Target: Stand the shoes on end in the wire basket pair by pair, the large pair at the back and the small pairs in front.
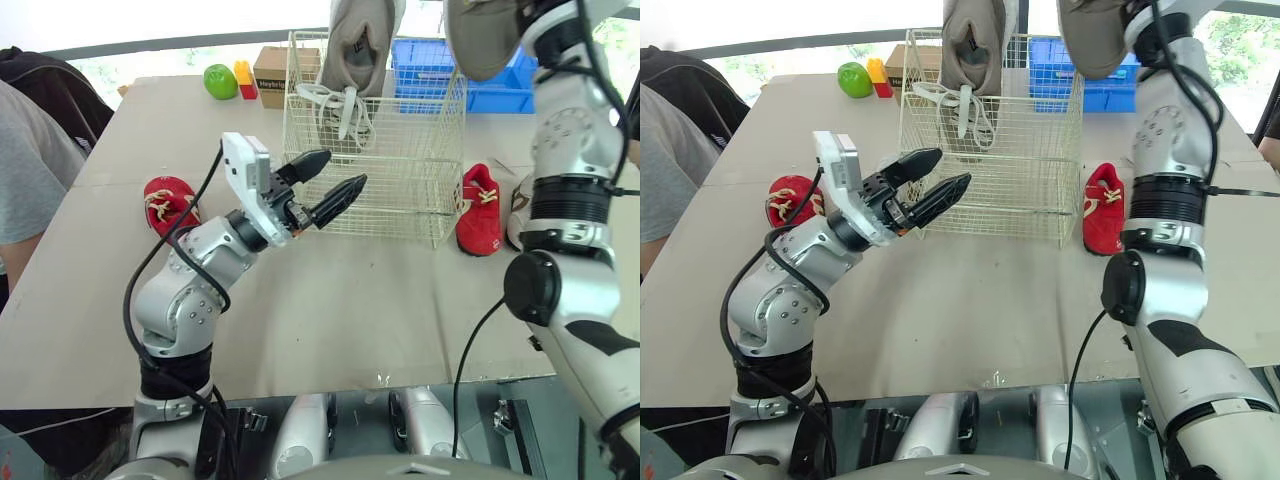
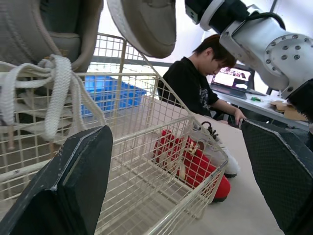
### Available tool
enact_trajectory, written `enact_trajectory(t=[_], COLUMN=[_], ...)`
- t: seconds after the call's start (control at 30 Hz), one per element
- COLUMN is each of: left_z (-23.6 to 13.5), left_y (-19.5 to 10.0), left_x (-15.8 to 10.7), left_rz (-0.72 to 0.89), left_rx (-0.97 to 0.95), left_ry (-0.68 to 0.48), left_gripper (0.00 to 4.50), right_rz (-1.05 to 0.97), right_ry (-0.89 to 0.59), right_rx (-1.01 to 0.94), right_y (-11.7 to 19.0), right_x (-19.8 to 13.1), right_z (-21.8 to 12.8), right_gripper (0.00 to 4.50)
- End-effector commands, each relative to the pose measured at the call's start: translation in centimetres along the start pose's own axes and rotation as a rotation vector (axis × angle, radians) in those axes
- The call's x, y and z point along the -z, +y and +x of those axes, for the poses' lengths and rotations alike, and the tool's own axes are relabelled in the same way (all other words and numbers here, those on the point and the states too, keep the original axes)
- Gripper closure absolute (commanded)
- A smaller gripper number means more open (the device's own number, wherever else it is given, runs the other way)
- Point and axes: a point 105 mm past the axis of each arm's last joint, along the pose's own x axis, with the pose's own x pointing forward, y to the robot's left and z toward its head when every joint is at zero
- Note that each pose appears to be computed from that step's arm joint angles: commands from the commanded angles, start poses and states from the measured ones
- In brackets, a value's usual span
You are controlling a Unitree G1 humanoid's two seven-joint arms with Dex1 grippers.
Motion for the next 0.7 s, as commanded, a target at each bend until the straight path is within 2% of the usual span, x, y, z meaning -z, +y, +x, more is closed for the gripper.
enact_trajectory(t=[0.03, 0.17, 0.4, 0.53, 0.6, 0.7], left_z=[-0.6, -1.1, -1.9, -1.9, -2.0, -2.0], left_y=[-0.6, -0.4, -0.2, -0.2, -0.1, 0.0], left_x=[-1.5, -1.7, -1.6, -1.6, -1.6, -1.6], left_rz=[0.032, 0.049, 0.057, 0.060, 0.063, 0.065], left_rx=[0.000, -0.039, -0.079, -0.081, -0.083, -0.085], left_ry=[-0.044, -0.044, -0.037, -0.033, -0.032, -0.031], left_gripper=[0.00, 0.00, 0.00, 0.00, 0.00, 0.00], right_rz=[0.038, 0.072, 0.196, -0.009, -0.098, -0.108], right_ry=[-0.139, -0.085, -0.047, -0.015, -0.001, 0.030], right_rx=[-0.059, -0.051, -0.090, -0.127, -0.072, -0.028], right_y=[2.6, 3.1, 5.1, 5.5, 4.1, 3.1], right_x=[-3.0, 0.1, 2.9, 4.2, 5.3, 7.0], right_z=[1.6, 1.6, 0.8, 0.2, -0.8, -2.3], right_gripper=[4.46, 4.46, 4.46, 4.46, 4.46, 4.46])
